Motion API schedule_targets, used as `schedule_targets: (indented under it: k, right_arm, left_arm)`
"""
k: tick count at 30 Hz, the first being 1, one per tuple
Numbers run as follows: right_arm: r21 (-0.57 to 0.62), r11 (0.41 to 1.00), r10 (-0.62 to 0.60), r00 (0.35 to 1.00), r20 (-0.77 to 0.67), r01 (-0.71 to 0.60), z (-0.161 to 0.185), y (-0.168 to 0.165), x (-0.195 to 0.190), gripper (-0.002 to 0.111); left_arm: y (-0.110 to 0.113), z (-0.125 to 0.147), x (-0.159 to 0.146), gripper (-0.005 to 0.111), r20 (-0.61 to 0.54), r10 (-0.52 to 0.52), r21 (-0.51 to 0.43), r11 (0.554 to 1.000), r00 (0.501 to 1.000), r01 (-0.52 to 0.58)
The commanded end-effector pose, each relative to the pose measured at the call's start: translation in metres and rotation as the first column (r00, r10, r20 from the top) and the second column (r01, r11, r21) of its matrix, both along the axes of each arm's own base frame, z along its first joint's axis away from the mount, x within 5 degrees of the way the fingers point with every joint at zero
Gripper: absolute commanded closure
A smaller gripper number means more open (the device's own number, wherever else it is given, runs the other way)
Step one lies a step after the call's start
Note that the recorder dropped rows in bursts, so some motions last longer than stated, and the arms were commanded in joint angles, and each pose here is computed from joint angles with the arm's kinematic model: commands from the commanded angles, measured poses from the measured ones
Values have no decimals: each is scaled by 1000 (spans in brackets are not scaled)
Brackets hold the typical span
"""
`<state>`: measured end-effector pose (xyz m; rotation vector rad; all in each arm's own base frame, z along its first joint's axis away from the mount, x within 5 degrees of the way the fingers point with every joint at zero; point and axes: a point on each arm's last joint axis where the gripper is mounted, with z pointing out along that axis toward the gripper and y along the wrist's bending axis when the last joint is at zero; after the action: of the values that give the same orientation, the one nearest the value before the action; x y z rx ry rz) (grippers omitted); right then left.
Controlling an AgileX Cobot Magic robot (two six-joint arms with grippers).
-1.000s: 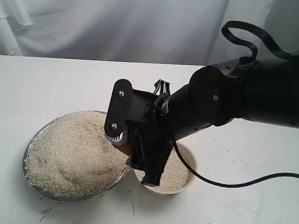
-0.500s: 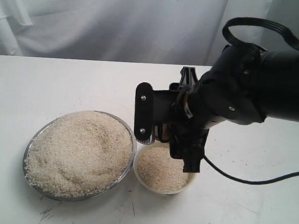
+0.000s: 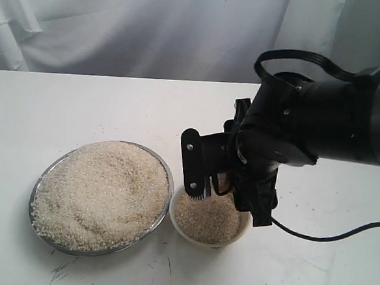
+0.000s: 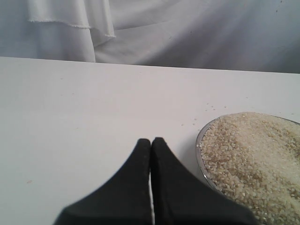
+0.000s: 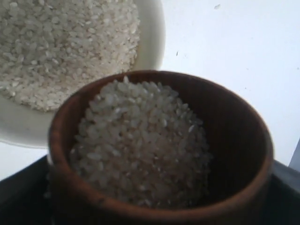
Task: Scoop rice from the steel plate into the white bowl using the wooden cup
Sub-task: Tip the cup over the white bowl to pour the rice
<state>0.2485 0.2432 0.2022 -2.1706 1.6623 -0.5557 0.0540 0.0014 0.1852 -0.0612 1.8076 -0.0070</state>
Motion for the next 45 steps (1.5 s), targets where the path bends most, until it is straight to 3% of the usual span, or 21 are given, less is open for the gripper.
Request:
schedule_targets:
  k: [1,45]
  right_arm:
    - [-23,999,25,1000,2,-25,-7,5,-2,108]
    - [-345,931,159,982,99,-116,-34,19,-10,108]
  left_arm:
    - [0,-1,0,107,6,2,-1,1000,1000,-2]
    - [0,-1,0,107,6,2,-1,1000,1000,-2]
